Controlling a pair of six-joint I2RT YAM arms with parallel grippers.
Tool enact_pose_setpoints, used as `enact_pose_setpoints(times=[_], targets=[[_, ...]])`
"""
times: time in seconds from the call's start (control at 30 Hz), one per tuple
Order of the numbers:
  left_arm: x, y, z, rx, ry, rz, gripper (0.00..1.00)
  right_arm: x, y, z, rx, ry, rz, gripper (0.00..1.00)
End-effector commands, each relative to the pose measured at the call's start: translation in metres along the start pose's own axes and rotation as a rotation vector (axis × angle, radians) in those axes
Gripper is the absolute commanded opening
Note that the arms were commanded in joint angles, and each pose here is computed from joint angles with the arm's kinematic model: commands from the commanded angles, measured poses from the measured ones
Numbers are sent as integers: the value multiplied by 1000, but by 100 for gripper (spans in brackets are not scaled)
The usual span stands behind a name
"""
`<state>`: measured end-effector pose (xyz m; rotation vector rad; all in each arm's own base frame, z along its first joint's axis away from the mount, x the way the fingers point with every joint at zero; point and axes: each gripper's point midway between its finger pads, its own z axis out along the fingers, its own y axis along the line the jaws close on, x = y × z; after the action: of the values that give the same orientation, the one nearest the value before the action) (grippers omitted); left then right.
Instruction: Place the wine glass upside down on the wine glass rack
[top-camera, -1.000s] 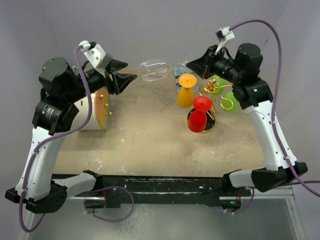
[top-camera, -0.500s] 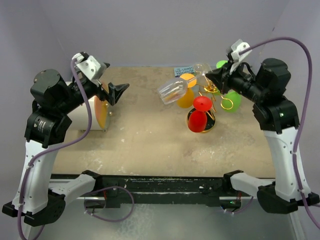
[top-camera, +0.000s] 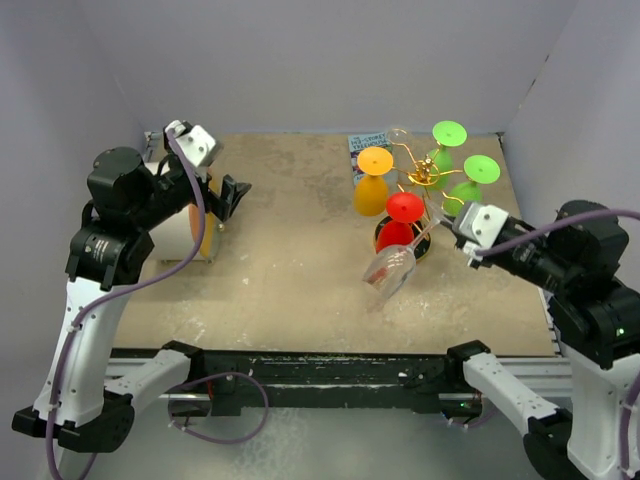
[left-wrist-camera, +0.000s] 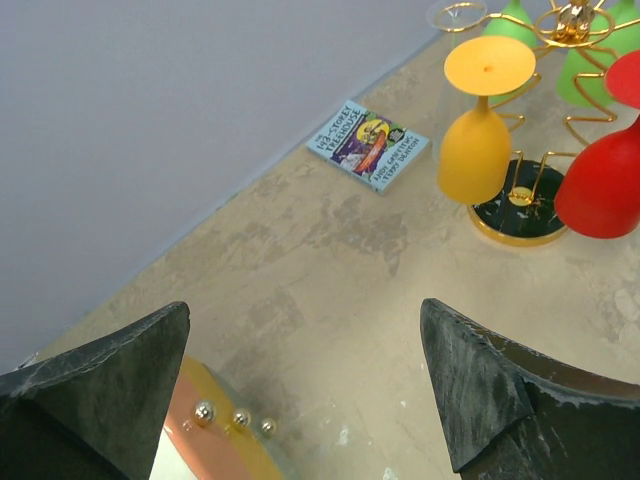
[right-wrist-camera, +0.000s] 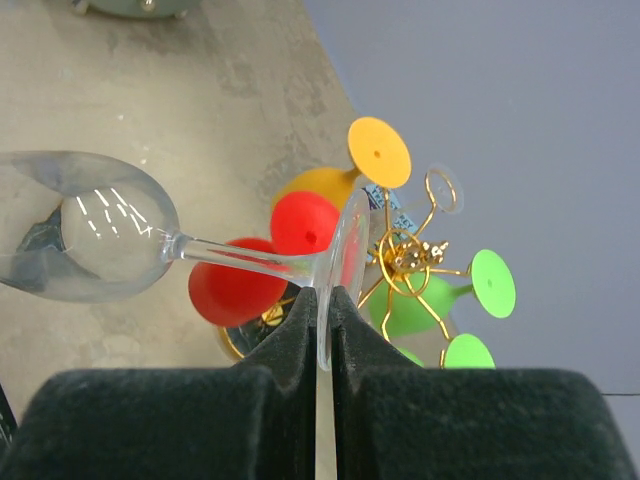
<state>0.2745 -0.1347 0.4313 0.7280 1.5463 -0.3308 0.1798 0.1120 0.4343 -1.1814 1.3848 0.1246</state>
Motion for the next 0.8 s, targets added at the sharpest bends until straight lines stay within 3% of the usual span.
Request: enact_pose_setpoints(times=[0.0, 0.2, 0.47, 0.77], targets=[[-2, 9, -10, -52, -25, 38, 99, 13, 15, -15, -29, 39, -146, 0], [1, 14, -13, -67, -30, 30, 99, 53, 13, -31, 51, 195, -249, 0], [3, 16, -15, -67, -32, 18, 99, 85, 10, -30, 33, 322, -386, 0], [4, 16, -14, -59, -39, 12, 99, 90, 2, -22, -37, 369, -531, 0]])
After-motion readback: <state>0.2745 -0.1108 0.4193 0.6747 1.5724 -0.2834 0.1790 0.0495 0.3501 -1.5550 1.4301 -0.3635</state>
